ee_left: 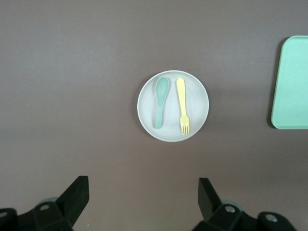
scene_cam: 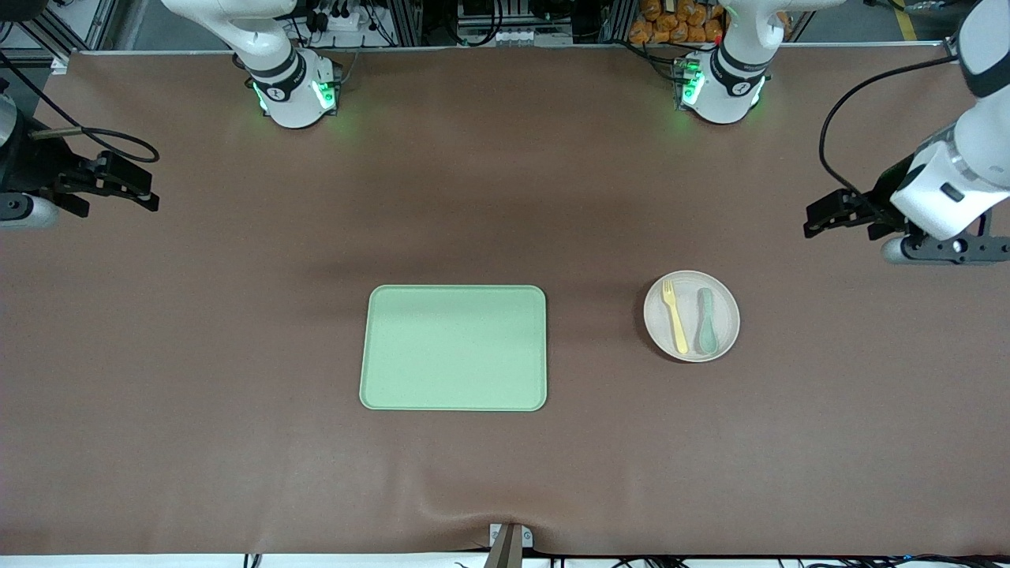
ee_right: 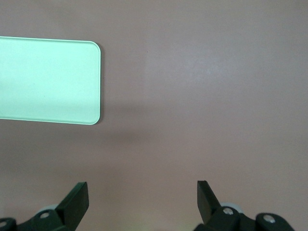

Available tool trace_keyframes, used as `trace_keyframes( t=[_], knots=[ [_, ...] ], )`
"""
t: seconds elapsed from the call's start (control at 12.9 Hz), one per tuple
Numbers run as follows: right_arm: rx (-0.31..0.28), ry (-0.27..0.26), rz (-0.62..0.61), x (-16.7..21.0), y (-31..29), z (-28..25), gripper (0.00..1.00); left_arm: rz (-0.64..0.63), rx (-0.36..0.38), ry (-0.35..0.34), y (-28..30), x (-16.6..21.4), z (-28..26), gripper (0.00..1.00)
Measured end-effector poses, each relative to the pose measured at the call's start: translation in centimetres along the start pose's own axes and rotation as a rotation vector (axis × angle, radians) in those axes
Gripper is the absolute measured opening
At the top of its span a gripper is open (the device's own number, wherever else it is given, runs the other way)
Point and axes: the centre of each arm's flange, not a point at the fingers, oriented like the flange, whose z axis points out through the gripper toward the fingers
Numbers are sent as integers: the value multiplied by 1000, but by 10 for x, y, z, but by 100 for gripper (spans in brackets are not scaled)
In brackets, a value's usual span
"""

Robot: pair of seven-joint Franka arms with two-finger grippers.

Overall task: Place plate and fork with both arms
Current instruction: 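Move the left gripper toward the white plate holding the utensils, then lower the left gripper and grasp the white plate's rim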

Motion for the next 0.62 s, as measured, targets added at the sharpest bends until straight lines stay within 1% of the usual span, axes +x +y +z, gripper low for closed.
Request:
trace_keyframes(
  t=[0.39, 0.62],
  knots=[
    [0, 0, 0, 0, 0, 0, 100, -18, -2, 31, -9, 13, 87, 100],
    [0, -1, 0, 0, 0, 0, 100, -32, -4, 6, -17, 24, 144, 100]
  ],
)
